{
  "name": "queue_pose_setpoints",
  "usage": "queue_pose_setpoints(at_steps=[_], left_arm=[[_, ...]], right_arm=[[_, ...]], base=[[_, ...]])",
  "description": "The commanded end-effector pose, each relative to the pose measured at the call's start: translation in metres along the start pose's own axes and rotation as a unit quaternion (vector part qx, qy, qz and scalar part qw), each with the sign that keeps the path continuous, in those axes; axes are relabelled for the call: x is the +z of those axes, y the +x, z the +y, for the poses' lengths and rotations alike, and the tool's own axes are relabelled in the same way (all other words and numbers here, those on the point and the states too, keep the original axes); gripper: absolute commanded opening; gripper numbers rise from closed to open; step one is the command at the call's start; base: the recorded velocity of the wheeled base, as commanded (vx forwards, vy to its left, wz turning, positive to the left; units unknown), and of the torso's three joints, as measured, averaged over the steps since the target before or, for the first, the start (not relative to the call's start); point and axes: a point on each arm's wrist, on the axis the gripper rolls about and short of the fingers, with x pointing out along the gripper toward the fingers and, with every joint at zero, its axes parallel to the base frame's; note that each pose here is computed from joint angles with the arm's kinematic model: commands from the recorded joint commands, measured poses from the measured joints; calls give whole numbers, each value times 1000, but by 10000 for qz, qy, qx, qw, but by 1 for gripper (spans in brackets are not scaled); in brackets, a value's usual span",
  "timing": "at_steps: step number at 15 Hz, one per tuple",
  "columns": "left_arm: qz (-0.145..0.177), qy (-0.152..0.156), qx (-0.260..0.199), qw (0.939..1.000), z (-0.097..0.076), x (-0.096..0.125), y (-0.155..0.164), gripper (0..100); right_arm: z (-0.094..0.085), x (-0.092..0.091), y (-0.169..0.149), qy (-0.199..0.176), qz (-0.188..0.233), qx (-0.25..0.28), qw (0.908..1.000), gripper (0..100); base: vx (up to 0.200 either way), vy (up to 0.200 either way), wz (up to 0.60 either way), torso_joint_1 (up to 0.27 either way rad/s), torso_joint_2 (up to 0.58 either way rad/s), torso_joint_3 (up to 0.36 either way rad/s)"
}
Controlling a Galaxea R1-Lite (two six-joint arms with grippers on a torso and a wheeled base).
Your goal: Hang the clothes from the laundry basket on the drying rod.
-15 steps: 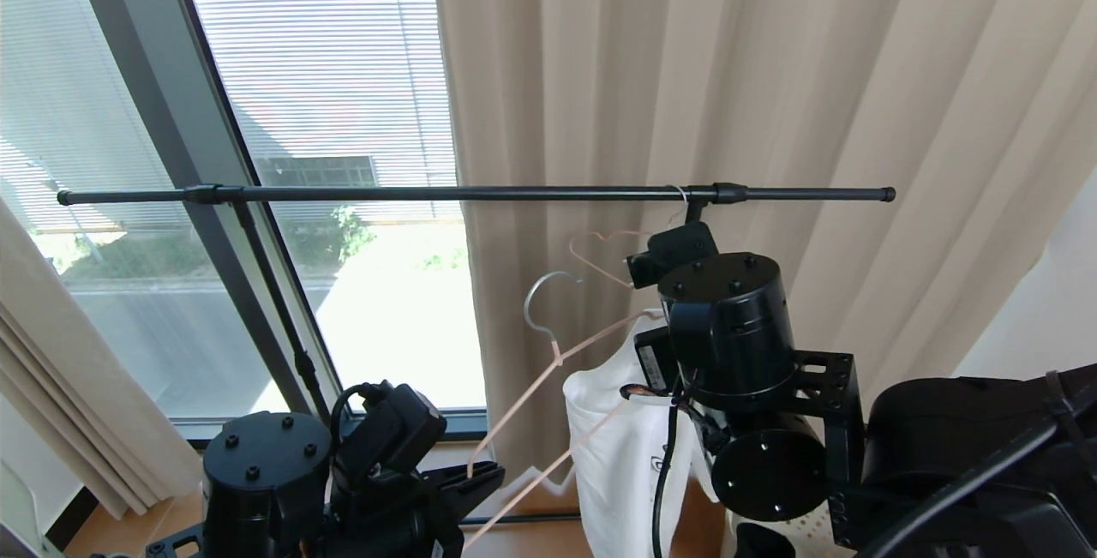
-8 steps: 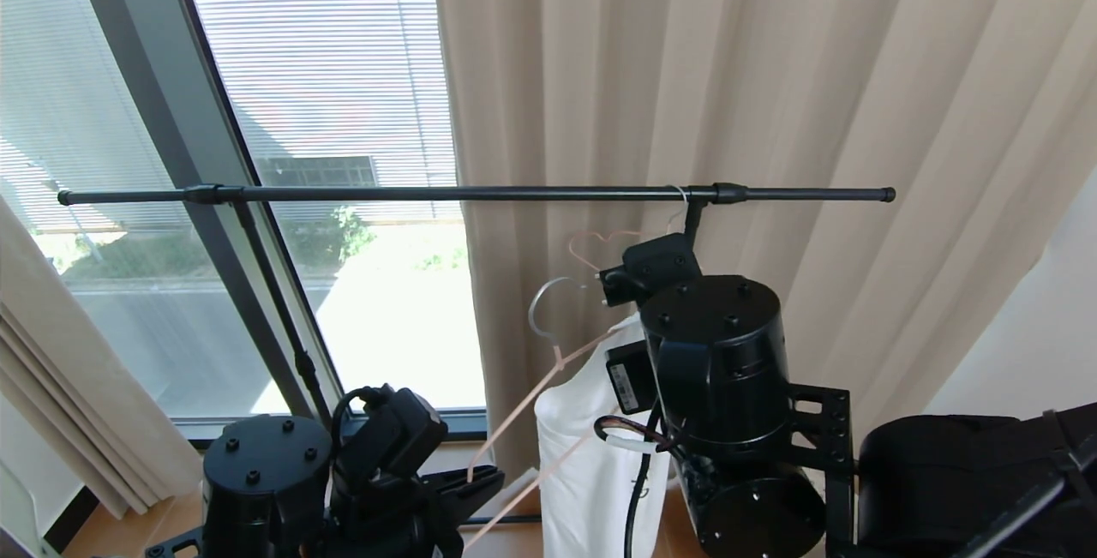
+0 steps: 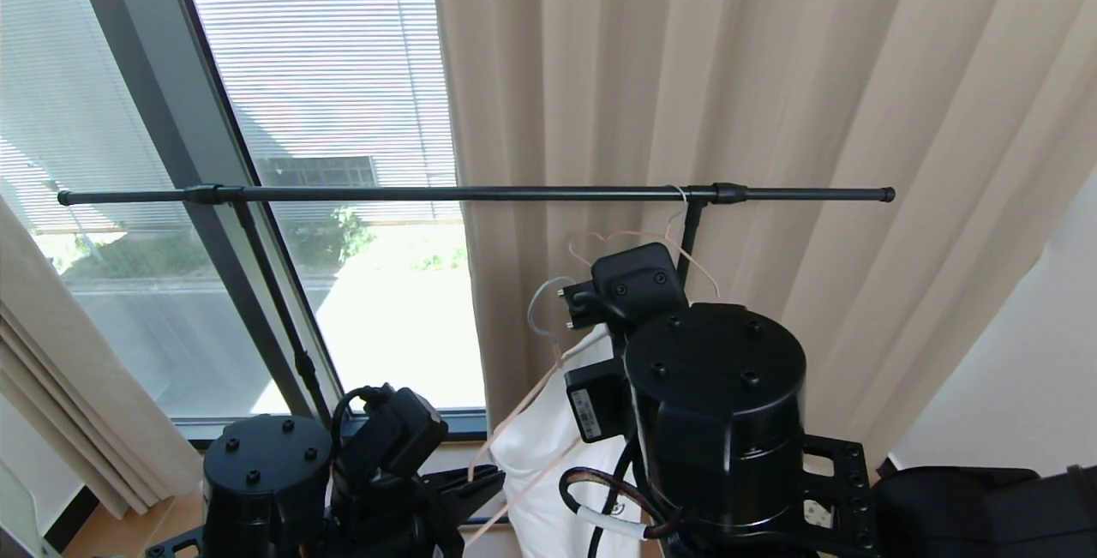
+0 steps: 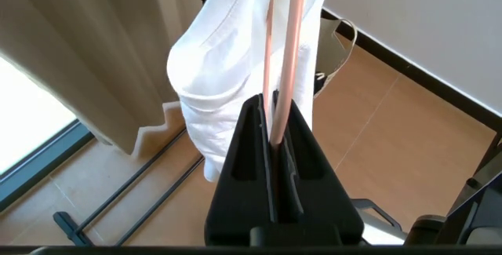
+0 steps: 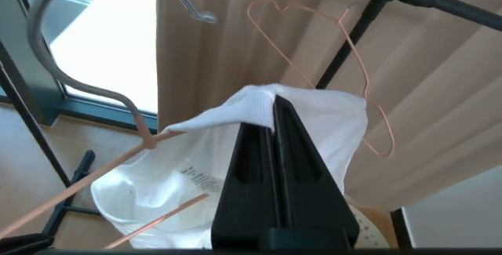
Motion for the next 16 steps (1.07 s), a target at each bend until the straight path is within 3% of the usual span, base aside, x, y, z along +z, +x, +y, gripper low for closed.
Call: queue_pose_setpoints(at_steps=[1,5,11,15,16], left_arm=[[3,-1,-2,10000,0,0,0,0],[-12,2,-1,10000,0,0,0,0],[-474,93,-13,9988,-1,-1,-5,0],[-595,128,-10,9981,-1,-2,-5,0],[-594,133,-24,9981,-2,-2,-5,0]], right_arm=[[4,0,-4,12,-32,84,10000,0],[7,2,-11,200,-172,231,9994,0],[3,8,-12,353,-274,350,9984,0],[0,10,-10,442,-327,300,9980,0],[-2,10,-7,447,-326,239,9982,100]], base=[[0,0,0,0,0,0],[0,0,0,0,0,0],[0,0,0,0,0,0],[0,0,0,0,0,0],[0,0,0,0,0,0]])
